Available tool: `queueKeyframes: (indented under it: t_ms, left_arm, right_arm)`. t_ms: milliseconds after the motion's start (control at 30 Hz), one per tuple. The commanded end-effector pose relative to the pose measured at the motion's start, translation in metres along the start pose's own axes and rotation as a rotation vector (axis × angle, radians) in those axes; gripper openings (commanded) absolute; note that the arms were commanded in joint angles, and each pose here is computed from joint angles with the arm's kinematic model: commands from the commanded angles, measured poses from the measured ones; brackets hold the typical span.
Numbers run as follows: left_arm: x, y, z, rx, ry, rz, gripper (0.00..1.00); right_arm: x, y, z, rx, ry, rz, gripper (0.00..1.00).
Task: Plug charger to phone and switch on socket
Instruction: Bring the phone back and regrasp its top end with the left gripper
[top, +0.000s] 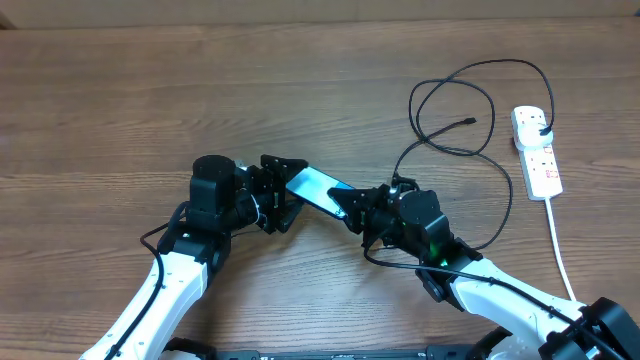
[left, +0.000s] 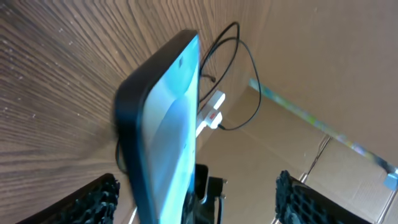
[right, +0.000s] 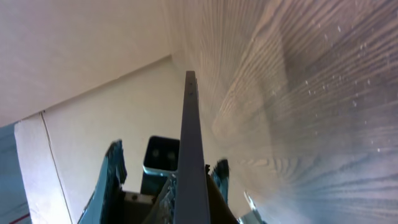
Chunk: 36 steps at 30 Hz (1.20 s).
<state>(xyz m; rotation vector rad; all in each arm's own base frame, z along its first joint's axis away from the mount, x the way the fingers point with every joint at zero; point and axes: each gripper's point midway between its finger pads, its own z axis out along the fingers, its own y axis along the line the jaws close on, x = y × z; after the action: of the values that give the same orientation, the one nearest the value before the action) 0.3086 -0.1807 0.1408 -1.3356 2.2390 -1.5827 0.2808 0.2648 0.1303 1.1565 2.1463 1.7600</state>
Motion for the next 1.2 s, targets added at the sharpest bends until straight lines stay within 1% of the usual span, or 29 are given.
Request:
queueKeyframes:
  t_ms: [0, 33, 100, 167, 233, 333, 500, 667, 867, 967, 1000, 1033, 1167]
  left_arm:
    - [-0.005, 0.000, 0.002, 0.000, -0.029, -0.013, 0.76]
    - [-0.005, -0.001, 0.002, 0.000, -0.029, -0.013, 0.73]
    - [-0.005, 0.000, 0.002, 0.000, -0.029, -0.013, 0.71]
    - [-0.005, 0.000, 0.002, 0.000, -0.029, -0.013, 0.66]
    - [-0.005, 0.000, 0.002, 0.000, -0.029, -0.012, 0.64]
    - [-0.005, 0.000, 0.002, 0.000, -0.029, -0.002, 0.58]
    - [-0.005, 0.000, 0.002, -0.001, -0.028, 0.007, 0.54]
    - [-0.004, 0.001, 0.002, -0.008, -0.026, 0.005, 0.40]
    - [-0.002, 0.002, 0.002, -0.009, -0.015, 0.005, 0.28]
    - [0.000, 0.002, 0.002, -0.010, -0.002, 0.004, 0.19]
    - [0.001, 0.002, 0.002, -0.010, 0.000, 0.004, 0.10]
    - [0.001, 0.002, 0.002, -0.010, 0.000, 0.004, 0.05]
    - [0.000, 0.004, 0.002, -0.017, -0.001, 0.000, 0.04]
  right_arm:
    - [0.013, 0.009, -0.001, -0.021, 0.061, 0.003, 0.04]
    - [0.014, 0.009, -0.001, -0.019, 0.070, 0.003, 0.04]
    - [0.020, 0.008, -0.002, -0.014, 0.100, 0.011, 0.04]
    - [0.025, 0.008, -0.002, -0.009, 0.129, 0.024, 0.04]
    - [0.027, 0.009, -0.003, -0.012, 0.141, 0.021, 0.04]
    - [0.028, 0.010, -0.003, -0.015, 0.147, 0.019, 0.04]
    - [0.035, 0.014, -0.003, -0.028, 0.168, 0.051, 0.04]
    - [0.037, 0.012, -0.002, -0.024, 0.170, 0.049, 0.04]
    - [0.035, 0.013, -0.002, -0.028, 0.159, 0.050, 0.04]
    - [0.035, 0.012, -0.002, -0.026, 0.159, 0.050, 0.05]
    - [0.035, 0.012, -0.002, -0.023, 0.158, 0.051, 0.07]
    - [0.035, 0.011, -0.002, -0.020, 0.157, 0.052, 0.09]
    - [0.034, 0.008, -0.001, -0.009, 0.154, 0.056, 0.24]
